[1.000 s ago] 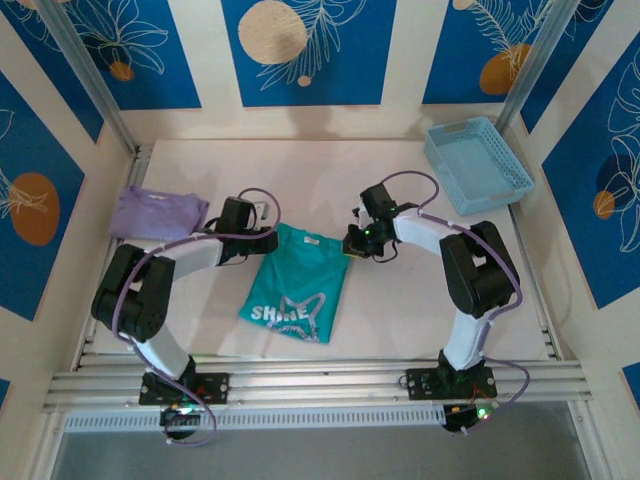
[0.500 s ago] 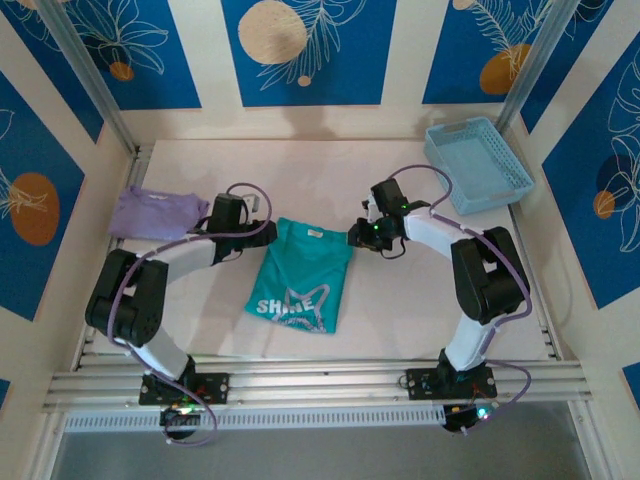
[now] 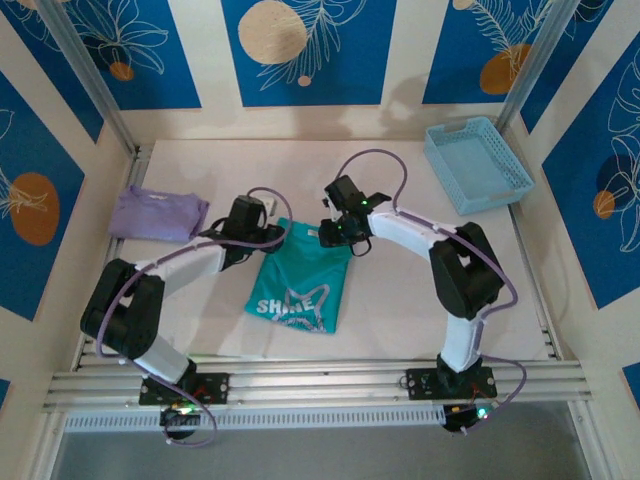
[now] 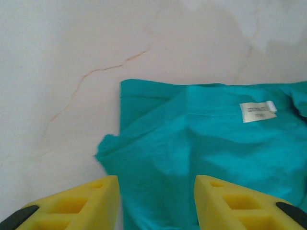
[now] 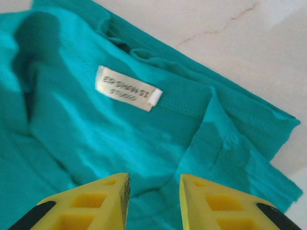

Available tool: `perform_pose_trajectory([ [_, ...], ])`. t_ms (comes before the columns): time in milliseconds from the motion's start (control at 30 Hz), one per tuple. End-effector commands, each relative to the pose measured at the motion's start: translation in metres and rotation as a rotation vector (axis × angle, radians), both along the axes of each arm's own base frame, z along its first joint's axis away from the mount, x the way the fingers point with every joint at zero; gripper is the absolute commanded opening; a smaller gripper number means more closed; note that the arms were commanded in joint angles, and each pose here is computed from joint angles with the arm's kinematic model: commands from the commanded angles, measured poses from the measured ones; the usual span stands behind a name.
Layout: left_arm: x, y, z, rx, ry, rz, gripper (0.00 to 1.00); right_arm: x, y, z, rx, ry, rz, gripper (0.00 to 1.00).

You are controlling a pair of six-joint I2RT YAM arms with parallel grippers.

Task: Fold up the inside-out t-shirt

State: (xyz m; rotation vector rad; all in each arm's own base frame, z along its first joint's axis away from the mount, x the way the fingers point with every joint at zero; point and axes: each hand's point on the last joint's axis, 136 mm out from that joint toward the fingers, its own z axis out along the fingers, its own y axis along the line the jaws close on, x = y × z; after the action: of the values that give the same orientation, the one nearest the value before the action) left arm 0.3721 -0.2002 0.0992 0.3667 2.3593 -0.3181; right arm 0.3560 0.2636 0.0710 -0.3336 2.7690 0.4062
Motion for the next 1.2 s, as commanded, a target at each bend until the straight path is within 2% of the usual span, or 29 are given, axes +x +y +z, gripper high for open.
perform_pose_trajectory([
  [0, 0.005, -0.009, -0.007, 0.098, 0.002, -0.056, 0.44, -0.001, -0.014, -0.019, -0.091, 0.048, -0.008, 0.32],
  [200, 0.019, -0.016, -0.026, 0.179, 0.026, -0.053, 0.45, 0.001, -0.012, -0.031, -0.104, 0.071, -0.006, 0.32],
  [300, 0.025, -0.013, -0.031, 0.214, 0.031, -0.031, 0.40, 0.002, -0.012, -0.034, -0.106, 0.075, -0.004, 0.27],
  [533, 0.033, -0.018, -0.034, 0.213, 0.029, -0.032, 0.20, 0.006, -0.012, -0.030, -0.088, 0.063, -0.005, 0.14],
  [800, 0.040, -0.018, -0.020, 0.219, 0.000, -0.029, 0.00, 0.008, -0.012, -0.015, -0.043, 0.048, -0.007, 0.07],
  [1167, 0.047, -0.014, -0.002, 0.187, -0.019, -0.001, 0.00, 0.010, -0.019, 0.011, 0.039, 0.024, -0.030, 0.04],
])
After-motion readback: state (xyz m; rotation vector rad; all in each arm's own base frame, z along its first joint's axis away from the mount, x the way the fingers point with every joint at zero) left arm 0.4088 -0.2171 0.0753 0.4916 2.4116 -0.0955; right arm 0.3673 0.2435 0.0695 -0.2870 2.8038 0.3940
